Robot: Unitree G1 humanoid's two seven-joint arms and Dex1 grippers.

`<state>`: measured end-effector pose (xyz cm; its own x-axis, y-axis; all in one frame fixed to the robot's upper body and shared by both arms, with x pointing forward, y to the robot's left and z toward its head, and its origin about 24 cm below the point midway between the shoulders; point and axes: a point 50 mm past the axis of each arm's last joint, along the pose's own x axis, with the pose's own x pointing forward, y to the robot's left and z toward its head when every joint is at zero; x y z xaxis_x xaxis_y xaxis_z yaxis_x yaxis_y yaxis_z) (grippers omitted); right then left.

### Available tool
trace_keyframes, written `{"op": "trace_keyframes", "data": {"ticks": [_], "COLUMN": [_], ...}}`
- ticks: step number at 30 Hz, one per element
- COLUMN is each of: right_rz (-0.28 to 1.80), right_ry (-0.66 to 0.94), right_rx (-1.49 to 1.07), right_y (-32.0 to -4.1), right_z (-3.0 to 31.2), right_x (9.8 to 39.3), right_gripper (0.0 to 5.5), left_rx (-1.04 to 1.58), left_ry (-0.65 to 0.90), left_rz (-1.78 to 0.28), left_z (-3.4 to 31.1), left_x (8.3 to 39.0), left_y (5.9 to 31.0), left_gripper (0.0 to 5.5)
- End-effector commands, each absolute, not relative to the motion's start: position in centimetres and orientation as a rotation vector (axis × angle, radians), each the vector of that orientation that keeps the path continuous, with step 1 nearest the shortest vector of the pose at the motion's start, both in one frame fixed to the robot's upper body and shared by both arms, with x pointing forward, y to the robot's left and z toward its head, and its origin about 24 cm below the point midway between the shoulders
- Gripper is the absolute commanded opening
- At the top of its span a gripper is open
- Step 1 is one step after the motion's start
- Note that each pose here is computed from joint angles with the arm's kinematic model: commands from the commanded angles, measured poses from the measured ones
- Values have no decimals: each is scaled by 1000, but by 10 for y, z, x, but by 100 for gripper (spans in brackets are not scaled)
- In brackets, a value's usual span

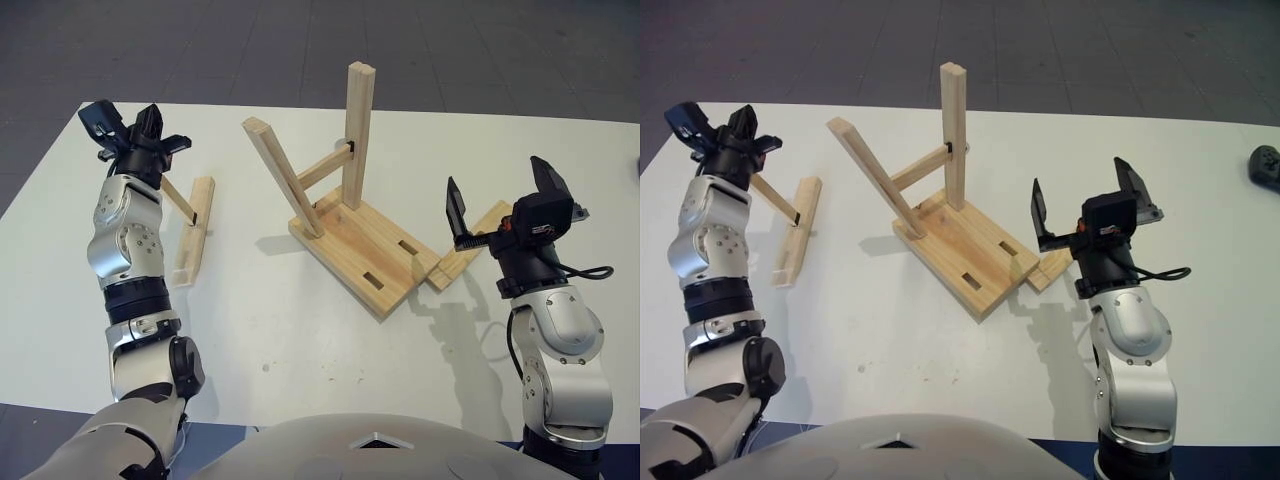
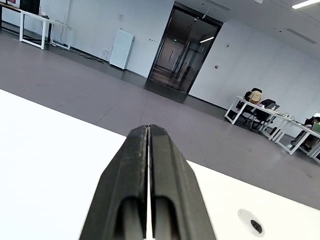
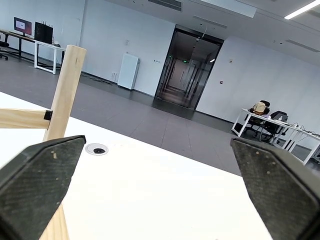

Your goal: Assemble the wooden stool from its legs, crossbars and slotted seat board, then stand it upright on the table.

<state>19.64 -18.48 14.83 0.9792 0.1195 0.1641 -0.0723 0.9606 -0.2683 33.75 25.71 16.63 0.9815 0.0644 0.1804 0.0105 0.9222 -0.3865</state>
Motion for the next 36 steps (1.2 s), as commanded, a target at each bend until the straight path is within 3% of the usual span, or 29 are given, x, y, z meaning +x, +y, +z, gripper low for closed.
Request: {"op": "trace_keyframes", "data": {"ticks": [1, 4, 10, 15, 19, 22, 26, 33, 36], "right_rz": [116, 102, 39, 20, -3, -18, -35, -46, -50], "right_ry": [-171, -159, -116, -88, -61, -40, -15, -6, -6], "right_rx": [-264, -262, -250, -248, -247, -246, -246, -245, -250], "right_y": [-184, -185, -192, -192, -194, -194, -197, -196, -197], "right_z": [146, 143, 132, 124, 118, 114, 110, 108, 109], "right_x": [198, 194, 181, 173, 164, 157, 150, 146, 144], "right_gripper": [540, 540, 540, 540, 540, 540, 540, 540, 540], "left_rx": [-392, -357, -548, -534, -382, -130, 10, 5, 69], "left_ry": [-424, -470, -169, -16, 182, 350, 387, 494, 569], "left_rz": [-17, -13, -390, -518, -523, -447, -377, -466, -385], "left_z": [254, 280, 253, 243, 213, 183, 173, 144, 128], "left_x": [331, 331, 326, 312, 297, 290, 288, 283, 280], "left_y": [268, 283, 299, 317, 326, 333, 333, 299, 302], "left_gripper": [86, 140, 242, 328, 403, 457, 524, 539, 539]}}
